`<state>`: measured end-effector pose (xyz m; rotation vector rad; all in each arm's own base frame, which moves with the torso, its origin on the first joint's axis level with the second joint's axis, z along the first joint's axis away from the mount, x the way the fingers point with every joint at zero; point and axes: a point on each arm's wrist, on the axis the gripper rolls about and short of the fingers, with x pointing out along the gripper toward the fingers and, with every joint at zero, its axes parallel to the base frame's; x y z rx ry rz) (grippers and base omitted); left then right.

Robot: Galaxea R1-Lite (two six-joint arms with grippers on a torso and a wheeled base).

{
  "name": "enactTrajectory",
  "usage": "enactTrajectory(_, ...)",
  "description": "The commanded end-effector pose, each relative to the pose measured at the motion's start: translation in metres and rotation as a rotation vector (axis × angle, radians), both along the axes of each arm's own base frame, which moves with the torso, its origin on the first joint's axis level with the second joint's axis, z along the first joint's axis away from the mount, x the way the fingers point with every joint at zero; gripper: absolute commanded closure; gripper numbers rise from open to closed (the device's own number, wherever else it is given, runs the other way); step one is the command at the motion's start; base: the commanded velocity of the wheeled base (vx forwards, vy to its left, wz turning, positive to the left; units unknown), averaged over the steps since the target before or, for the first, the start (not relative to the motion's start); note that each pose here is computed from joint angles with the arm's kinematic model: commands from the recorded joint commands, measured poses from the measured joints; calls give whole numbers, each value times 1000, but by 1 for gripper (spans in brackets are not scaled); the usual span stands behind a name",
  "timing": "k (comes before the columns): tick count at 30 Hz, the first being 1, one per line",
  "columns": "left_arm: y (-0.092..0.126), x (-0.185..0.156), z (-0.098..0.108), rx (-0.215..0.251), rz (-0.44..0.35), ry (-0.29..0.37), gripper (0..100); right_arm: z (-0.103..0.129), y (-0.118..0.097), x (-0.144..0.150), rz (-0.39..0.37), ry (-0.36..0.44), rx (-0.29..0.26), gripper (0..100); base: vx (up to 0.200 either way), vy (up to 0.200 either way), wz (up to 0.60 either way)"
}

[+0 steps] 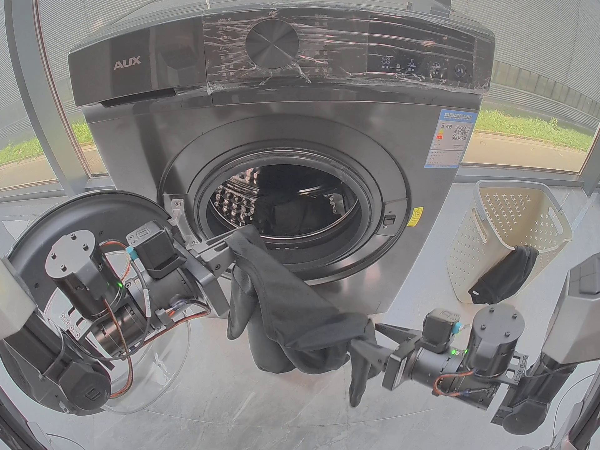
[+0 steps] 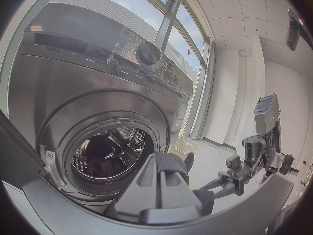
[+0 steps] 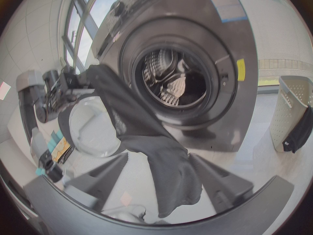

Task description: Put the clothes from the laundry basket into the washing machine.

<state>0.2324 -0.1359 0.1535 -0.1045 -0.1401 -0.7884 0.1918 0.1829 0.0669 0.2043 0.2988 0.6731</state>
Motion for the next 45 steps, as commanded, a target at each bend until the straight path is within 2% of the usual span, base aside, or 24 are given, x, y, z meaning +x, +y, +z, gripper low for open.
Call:
enactTrajectory(1, -5, 6, -1, -5, -4, -4, 100, -31, -3, -13, 52, 108, -115, 0, 0, 0, 0)
enactTrajectory(5, -7, 7, 0, -8, -4, -9, 100, -44, -10, -19, 90, 161, -175, 0, 0, 0, 0)
enactTrajectory(9, -9, 6, 1, -11, -12, -11, 100, -51, -9, -18, 95, 166, -203, 0, 0, 0, 0)
enactTrajectory(12, -10, 5, 1, -11, -18, -12, 100, -50, -3, -9, 88, 139, -190, 0, 0, 0, 0)
enactTrajectory(14, -12, 3, 3, -14, -26, -16, 100, -54, 14, 11, 82, 79, -169, 0, 0, 0, 0)
enactTrajectory(19, -12, 1, 5, -18, -34, -22, 100, -50, 30, 36, 74, -7, -130, 0, 0, 0, 0)
enactTrajectory(24, -14, 0, 6, -22, -42, -26, 100, -52, 40, 53, 125, -39, -103, 0, 0, 0, 0)
enactTrajectory(28, -16, 1, 9, -30, -47, -38, 100, -56, 46, 62, 152, -46, -112, 0, 0, 0, 0)
enactTrajectory(31, -17, 0, 11, -35, -47, -45, 100, -57, 53, 67, 170, -57, -99, 0, 0, 0, 0)
enactTrajectory(37, -18, -1, 16, -47, -47, -59, 100, -68, 71, 82, 176, -88, -75, 0, 0, 0, 0)
enactTrajectory(45, -19, -2, 17, -49, -47, -60, 100, -76, 77, 90, 175, -98, -68, 0, 0, 0, 0)
